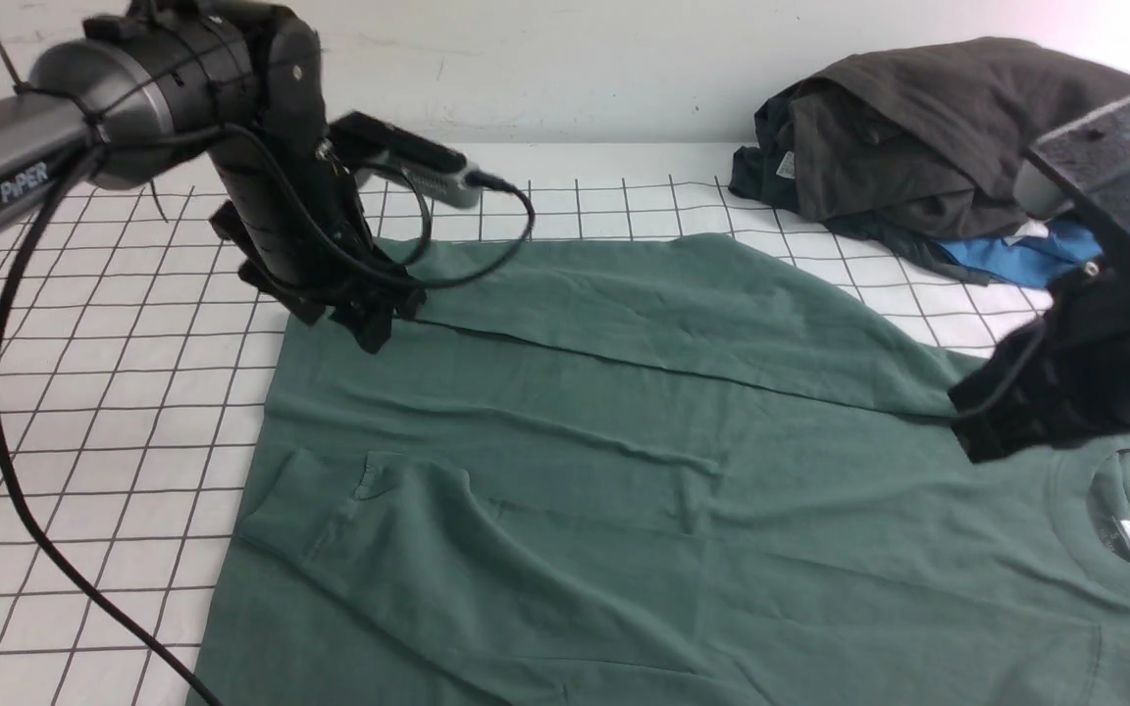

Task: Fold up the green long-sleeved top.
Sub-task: Use the left arm to drag and place the cuff at the centered position on the left edge of the fabric, then use the left arm to clamp the cuff farthest from it

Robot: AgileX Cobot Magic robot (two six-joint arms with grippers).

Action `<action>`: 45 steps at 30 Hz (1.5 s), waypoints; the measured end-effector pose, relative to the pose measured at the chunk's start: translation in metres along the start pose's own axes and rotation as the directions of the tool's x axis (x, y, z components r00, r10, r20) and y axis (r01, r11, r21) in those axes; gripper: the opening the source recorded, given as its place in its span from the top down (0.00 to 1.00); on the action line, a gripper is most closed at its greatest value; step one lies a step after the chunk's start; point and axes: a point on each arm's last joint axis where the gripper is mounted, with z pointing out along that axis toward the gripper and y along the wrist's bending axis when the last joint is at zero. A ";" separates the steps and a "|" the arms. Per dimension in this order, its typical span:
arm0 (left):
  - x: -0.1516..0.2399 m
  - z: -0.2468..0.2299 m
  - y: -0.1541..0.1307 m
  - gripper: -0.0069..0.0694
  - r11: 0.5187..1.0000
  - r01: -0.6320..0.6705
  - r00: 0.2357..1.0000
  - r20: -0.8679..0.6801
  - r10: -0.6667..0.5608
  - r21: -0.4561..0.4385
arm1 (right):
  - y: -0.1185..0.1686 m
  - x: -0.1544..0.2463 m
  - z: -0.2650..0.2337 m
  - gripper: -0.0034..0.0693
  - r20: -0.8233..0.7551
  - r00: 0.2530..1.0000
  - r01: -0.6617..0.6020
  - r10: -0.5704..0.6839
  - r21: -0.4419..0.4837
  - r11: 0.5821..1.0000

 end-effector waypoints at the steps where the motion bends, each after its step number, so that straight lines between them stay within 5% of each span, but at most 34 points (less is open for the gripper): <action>1: -0.005 -0.002 0.011 0.30 0.999 0.039 0.998 0.042 -0.039 0.002 | -0.002 -0.008 0.005 0.97 -0.003 1.000 0.000 0.000 -0.001 1.000; 10: -0.023 0.061 0.068 0.28 0.946 0.324 0.923 0.213 -0.319 0.015 | -0.005 -0.017 0.036 0.97 -0.073 0.997 -0.004 0.004 -0.013 1.000; 25: -0.047 0.128 0.085 0.29 0.919 0.393 0.865 0.326 -0.382 0.035 | -0.005 -0.017 0.038 0.97 -0.084 0.996 -0.005 0.004 -0.014 1.000; 30: -0.048 0.128 0.085 0.43 0.919 0.392 0.864 0.327 -0.383 0.041 | -0.005 -0.017 0.038 0.97 -0.084 0.996 -0.005 0.004 -0.014 1.000; 37: -0.049 0.108 0.082 0.85 0.940 0.339 0.894 0.298 -0.335 0.039 | -0.005 -0.017 0.038 0.97 -0.084 0.996 -0.005 0.004 -0.014 1.000; 45: -0.053 0.059 0.077 0.88 0.960 0.275 0.911 0.306 -0.277 0.050 | -0.005 -0.017 0.038 0.97 -0.084 0.996 -0.003 0.002 -0.011 1.000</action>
